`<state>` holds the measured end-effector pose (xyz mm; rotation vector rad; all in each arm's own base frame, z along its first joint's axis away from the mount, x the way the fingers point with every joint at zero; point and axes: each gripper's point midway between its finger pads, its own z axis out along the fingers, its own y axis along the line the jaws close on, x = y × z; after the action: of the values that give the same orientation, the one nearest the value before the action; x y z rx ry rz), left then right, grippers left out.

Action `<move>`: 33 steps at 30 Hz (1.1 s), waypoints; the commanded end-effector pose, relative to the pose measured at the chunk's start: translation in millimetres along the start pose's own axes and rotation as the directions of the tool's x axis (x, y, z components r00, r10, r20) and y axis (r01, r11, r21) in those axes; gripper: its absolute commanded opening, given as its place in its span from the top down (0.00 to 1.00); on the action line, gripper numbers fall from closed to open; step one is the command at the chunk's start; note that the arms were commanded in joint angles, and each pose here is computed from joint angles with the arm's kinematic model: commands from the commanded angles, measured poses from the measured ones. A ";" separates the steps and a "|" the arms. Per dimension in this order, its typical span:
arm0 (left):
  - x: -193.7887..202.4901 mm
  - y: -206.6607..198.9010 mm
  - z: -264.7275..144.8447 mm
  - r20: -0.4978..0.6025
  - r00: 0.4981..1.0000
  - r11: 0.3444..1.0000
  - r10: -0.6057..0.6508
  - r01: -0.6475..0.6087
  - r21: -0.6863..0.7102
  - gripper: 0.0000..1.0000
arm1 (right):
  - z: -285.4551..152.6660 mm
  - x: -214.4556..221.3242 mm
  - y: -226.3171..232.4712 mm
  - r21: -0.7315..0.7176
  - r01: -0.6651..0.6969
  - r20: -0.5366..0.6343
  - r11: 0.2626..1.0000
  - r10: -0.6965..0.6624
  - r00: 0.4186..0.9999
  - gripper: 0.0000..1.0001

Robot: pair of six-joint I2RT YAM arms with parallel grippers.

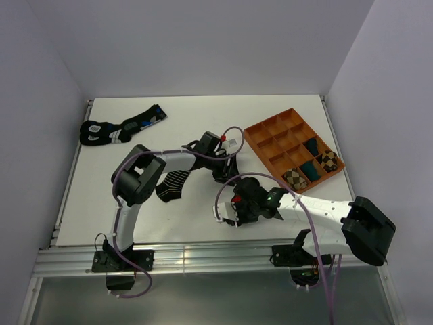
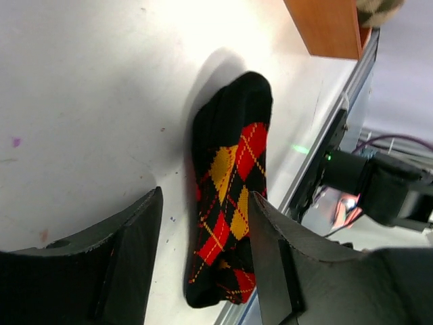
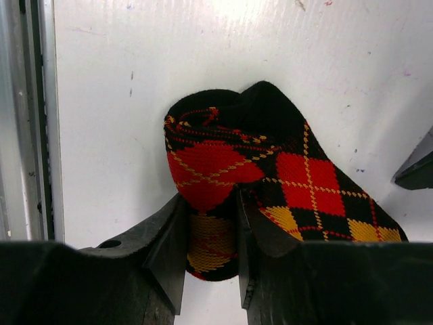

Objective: Roll the socks
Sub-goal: Roll the sock at the center of the board.

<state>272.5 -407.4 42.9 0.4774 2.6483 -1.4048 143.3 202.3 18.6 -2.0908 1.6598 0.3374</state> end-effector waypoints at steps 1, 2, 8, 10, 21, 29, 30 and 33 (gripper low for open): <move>-8.2 -12.9 2.6 0.001 0.992 0.988 0.129 -0.128 0.083 0.42 | 5.0 12.4 14.0 -0.065 -0.006 -0.050 0.998 0.002 0.999 0.76; -6.9 -8.3 6.2 -0.007 0.992 0.989 0.126 -0.125 0.081 0.42 | 5.7 12.0 13.6 -0.069 -0.008 -0.051 0.998 0.004 0.999 0.76; -5.0 4.2 20.3 -0.039 0.987 0.988 0.157 -0.156 0.023 0.42 | 8.8 12.8 14.2 -0.083 -0.007 -0.060 0.997 0.002 0.998 0.76; -4.9 4.3 25.6 -0.054 0.984 0.985 0.170 -0.170 0.006 0.42 | 9.3 12.9 14.4 -0.085 -0.007 -0.059 0.996 0.002 0.998 0.76; 3.1 20.3 32.9 -0.112 0.979 0.982 0.168 -0.176 -0.062 0.44 | 8.9 9.8 9.9 -0.088 -0.003 -0.065 0.996 -0.003 0.998 0.77; 14.1 34.0 37.9 -0.139 0.982 0.987 0.127 -0.139 -0.081 0.70 | 11.5 11.9 11.0 -0.099 -0.012 -0.076 0.995 0.004 0.997 0.77; 16.2 36.0 39.4 -0.141 0.983 0.988 0.121 -0.133 -0.078 0.74 | 11.7 12.1 11.7 -0.102 -0.012 -0.078 0.995 0.004 0.997 0.77; 21.1 36.7 40.4 -0.136 0.986 0.992 0.093 -0.102 -0.067 0.95 | 11.5 11.1 10.4 -0.097 -0.013 -0.076 0.995 0.006 0.997 0.77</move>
<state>275.1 -430.5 21.8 0.7366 2.6128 -1.3709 150.1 211.8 18.2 -2.1214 1.6619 0.3408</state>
